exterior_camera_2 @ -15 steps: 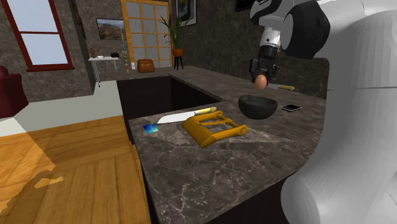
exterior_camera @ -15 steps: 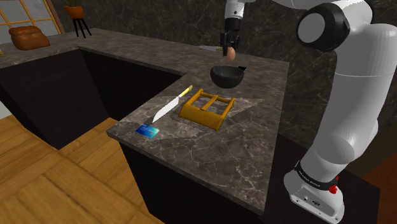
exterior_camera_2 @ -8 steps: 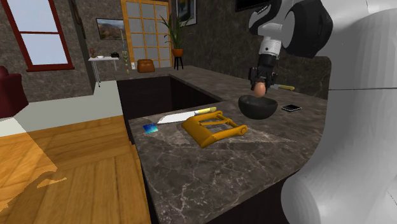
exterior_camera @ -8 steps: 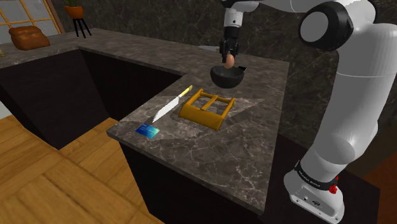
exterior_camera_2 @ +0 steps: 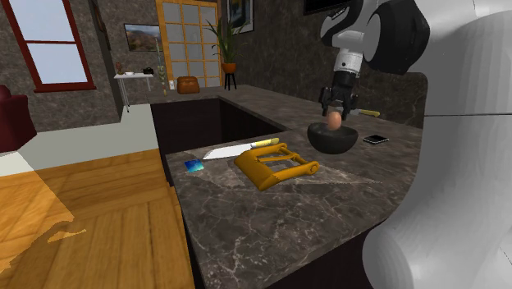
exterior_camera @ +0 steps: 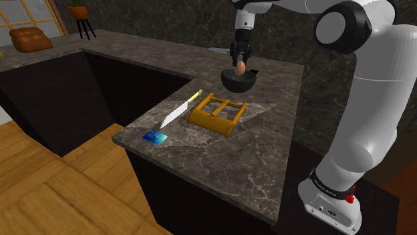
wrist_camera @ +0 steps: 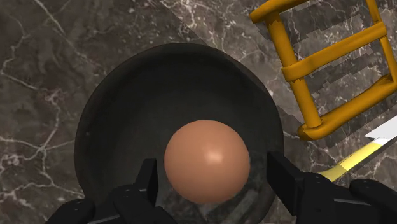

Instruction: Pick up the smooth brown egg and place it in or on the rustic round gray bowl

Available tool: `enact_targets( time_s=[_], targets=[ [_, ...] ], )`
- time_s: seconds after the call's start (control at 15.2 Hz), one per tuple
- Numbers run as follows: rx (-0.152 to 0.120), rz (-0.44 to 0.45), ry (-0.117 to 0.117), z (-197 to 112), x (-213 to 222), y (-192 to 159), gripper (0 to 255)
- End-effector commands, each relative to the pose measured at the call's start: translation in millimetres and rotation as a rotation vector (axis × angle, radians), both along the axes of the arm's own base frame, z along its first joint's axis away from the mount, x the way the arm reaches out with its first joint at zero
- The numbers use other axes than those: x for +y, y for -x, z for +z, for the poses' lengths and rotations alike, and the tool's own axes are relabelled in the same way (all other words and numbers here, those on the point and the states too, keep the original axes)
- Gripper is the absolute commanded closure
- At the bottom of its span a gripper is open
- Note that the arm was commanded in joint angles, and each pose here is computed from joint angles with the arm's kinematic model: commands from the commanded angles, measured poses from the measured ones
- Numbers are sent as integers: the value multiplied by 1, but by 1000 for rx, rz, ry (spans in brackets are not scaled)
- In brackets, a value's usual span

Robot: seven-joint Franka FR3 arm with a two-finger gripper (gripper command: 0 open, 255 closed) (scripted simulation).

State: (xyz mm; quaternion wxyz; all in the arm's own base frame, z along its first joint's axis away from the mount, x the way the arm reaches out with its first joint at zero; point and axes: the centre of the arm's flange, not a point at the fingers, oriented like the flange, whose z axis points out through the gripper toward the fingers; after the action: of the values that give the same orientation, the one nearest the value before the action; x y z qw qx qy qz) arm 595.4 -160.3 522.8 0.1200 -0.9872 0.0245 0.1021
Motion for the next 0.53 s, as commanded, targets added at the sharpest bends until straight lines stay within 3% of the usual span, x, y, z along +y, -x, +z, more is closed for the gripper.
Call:
enact_targets(
  time_s=[0.0,0.26,0.46],
  targets=[
    [0,0,0,0,0,0,0],
    [0,0,0,0,0,0,0],
    [0,0,0,38,-10,-8,0]
  ],
)
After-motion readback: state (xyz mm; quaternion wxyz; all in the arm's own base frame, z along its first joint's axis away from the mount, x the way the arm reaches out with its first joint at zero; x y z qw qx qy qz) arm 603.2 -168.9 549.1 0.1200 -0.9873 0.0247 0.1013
